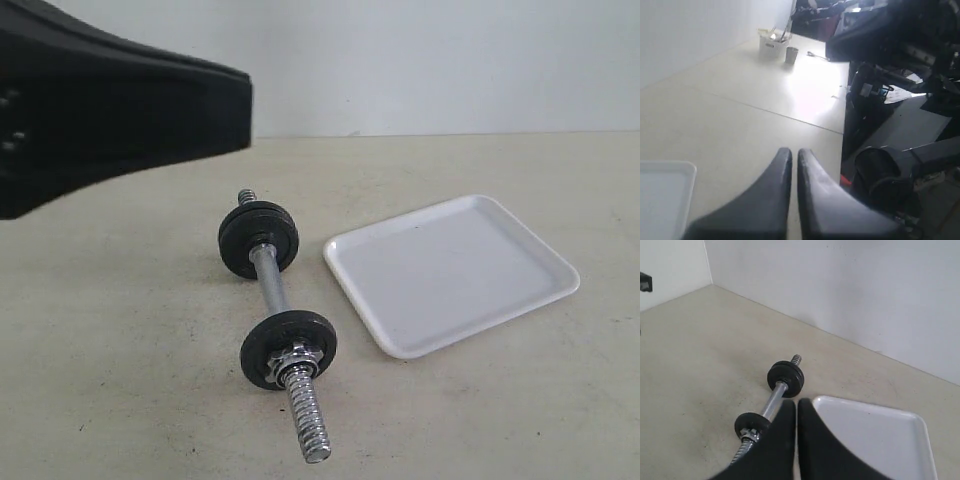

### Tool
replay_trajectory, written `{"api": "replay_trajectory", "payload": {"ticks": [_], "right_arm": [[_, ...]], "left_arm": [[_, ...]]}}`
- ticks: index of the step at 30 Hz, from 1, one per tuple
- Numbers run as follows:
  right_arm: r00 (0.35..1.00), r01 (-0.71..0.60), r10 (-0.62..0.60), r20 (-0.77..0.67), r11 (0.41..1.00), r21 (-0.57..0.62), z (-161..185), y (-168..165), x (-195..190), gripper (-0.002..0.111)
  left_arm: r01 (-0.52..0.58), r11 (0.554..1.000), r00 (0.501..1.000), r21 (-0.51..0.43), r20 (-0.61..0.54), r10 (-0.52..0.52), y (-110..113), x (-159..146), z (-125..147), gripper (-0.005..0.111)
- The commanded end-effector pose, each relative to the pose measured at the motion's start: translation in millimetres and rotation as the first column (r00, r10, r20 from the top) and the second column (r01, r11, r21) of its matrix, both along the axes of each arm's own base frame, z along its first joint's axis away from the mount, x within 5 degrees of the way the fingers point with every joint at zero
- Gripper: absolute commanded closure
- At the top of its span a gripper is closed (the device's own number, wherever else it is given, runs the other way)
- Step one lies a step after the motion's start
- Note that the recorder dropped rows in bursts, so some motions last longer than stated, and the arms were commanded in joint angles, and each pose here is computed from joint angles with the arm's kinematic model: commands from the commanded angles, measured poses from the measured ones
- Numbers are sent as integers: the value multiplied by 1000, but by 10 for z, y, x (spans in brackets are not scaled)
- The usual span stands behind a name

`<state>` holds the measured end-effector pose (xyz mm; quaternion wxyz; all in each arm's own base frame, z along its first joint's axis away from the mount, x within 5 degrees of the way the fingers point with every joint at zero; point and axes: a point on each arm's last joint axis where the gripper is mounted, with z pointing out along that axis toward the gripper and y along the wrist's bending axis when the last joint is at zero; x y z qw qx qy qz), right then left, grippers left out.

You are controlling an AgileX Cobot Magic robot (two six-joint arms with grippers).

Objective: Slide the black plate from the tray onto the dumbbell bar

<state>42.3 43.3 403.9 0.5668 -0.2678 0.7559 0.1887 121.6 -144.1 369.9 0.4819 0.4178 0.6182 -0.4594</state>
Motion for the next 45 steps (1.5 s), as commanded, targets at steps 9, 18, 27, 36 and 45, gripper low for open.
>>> {"api": "replay_trajectory", "payload": {"ticks": [9, 18, 27, 36, 45], "right_arm": [[1000, 3, -5, 20, 994, 105, -489, -262, -724, 109], [999, -29, 32, -17, 987, 156, -607, -310, -968, 109], [995, -5, -18, 102, 976, 218, -493, -332, -919, 109], [985, 50, -90, 149, 965, 257, -767, -252, -549, 109], [980, 192, -190, -57, 840, 508, -1379, -172, -127, 109]], "left_arm": [[20, 984, 989, -176, 150, 7, 561, -1038, 65, 102], [11, 947, 974, -321, 218, 62, 876, -1551, -289, 102], [-308, 865, 919, -395, 111, 378, 998, -1258, -647, 102], [-609, 731, 778, -308, -53, 626, 1082, -867, -1188, 102], [-669, 680, 729, -300, -84, 680, 1129, -810, -1261, 102]]}}
